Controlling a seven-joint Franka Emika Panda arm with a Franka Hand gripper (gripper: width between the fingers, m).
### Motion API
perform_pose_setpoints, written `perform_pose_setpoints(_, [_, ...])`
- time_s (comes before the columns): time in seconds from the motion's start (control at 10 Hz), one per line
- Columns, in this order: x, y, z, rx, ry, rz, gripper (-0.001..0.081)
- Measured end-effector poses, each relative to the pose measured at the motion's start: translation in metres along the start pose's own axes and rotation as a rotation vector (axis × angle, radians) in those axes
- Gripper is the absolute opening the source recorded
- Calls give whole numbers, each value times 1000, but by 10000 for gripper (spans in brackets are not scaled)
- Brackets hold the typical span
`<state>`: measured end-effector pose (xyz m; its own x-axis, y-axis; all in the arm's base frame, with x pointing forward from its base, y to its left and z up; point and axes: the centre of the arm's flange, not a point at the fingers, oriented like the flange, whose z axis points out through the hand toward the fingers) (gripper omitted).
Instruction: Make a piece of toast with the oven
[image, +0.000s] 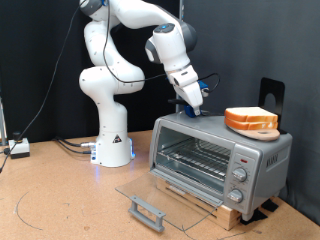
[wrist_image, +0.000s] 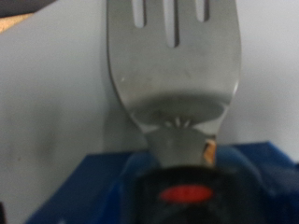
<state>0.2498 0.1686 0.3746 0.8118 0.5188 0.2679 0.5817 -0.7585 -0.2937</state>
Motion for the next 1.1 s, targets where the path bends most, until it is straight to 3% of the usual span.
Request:
perform_pose_setpoints(0.1, [1,0,2,3,4,2,692])
perform_pose_setpoints(0.2, [2,0,2,6,6,3,692])
perform_pose_setpoints(0.3, [2,0,2,8,6,4,516])
perform_pose_setpoints(0.4, [3,0,2,9,8,1,516])
perform_pose_setpoints(0.5, [3,0,2,13,12,-2,405])
perform_pose_setpoints(0.8, [5,4,-6,46,48,-2,405])
perform_pose_setpoints(1.1, [8,16,-41,126,127,-2,405])
